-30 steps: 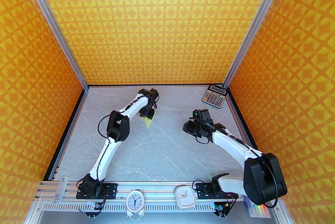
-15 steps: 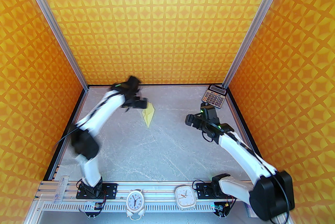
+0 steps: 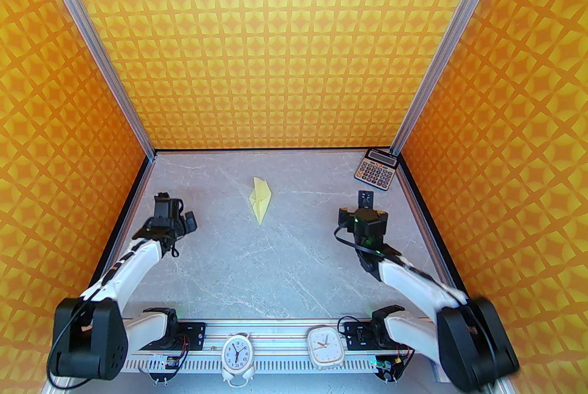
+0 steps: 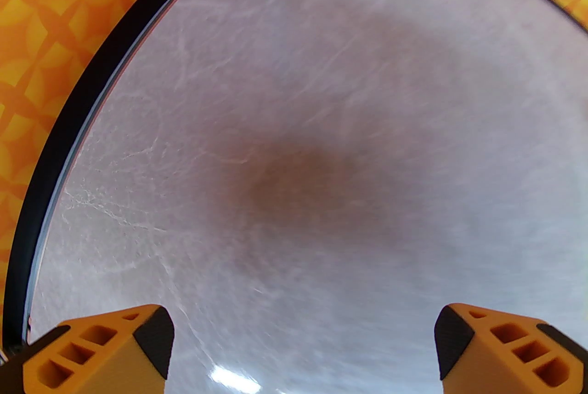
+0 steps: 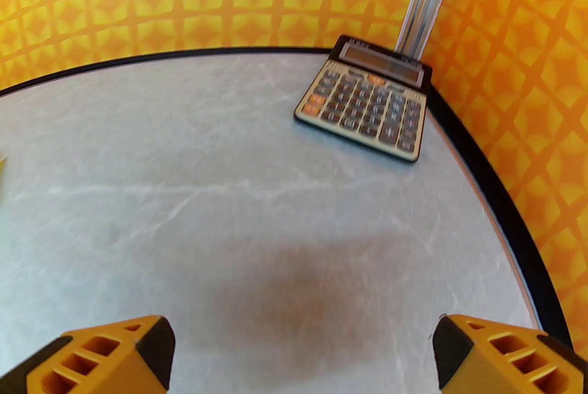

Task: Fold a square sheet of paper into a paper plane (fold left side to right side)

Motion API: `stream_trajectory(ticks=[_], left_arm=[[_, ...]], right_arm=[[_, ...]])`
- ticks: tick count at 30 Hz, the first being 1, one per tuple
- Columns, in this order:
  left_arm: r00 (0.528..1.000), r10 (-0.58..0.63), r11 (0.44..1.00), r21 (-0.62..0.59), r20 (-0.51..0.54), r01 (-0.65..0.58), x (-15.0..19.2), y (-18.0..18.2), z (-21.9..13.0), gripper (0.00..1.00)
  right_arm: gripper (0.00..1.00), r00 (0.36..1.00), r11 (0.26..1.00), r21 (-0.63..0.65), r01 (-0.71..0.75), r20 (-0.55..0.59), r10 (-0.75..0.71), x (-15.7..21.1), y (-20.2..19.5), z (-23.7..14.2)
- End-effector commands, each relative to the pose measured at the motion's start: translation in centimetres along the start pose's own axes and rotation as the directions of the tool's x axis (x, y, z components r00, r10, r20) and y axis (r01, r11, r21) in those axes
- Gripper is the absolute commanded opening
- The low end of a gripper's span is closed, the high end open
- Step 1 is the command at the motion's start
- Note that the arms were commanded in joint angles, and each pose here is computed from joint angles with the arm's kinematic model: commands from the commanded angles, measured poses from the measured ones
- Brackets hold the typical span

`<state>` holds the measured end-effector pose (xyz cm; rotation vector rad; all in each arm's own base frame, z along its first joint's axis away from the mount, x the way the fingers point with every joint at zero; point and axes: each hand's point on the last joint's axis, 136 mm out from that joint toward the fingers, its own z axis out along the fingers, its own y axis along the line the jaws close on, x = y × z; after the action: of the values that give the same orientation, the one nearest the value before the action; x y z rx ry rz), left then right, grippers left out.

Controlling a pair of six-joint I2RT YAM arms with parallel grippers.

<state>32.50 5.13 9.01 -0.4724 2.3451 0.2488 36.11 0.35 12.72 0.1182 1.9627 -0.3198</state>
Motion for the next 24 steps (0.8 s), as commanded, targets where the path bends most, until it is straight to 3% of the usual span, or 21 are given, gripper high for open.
stream_trajectory(ticks=[1,5,8,10,16,24], left_arm=[[0.969,-0.005,1.000,-0.017,0.245,0.009,-4.8,0.3,1.2,0.99],[0.934,0.026,0.999,0.011,0.357,-0.032,-6.5,-1.1,2.8,0.99],[0.906,0.035,0.998,0.037,0.421,-0.056,-7.5,-1.9,3.3,0.99],[0.910,0.057,0.995,0.056,0.411,-0.087,-7.2,-2.6,3.7,0.99],[0.852,0.066,0.968,0.173,0.519,-0.180,-5.6,-4.5,2.6,0.99],[0.854,0.067,0.968,0.175,0.516,-0.182,-5.6,-4.5,2.7,0.99]], right_arm=[[0.99,0.990,0.998,0.063,-0.018,0.140,0.009,-2.4,-0.5,1.5],[0.99,0.997,0.999,0.018,-0.028,0.071,0.026,-1.1,-0.1,3.4],[0.98,0.993,0.996,-0.068,-0.064,0.095,0.071,-0.8,-0.1,3.3],[0.99,0.993,0.993,-0.099,-0.056,0.102,0.066,0.0,0.4,3.7],[0.99,0.993,0.992,-0.108,-0.071,0.091,0.081,0.1,0.1,3.8],[0.99,0.992,0.992,-0.102,-0.070,0.097,0.080,0.0,0.0,3.8]])
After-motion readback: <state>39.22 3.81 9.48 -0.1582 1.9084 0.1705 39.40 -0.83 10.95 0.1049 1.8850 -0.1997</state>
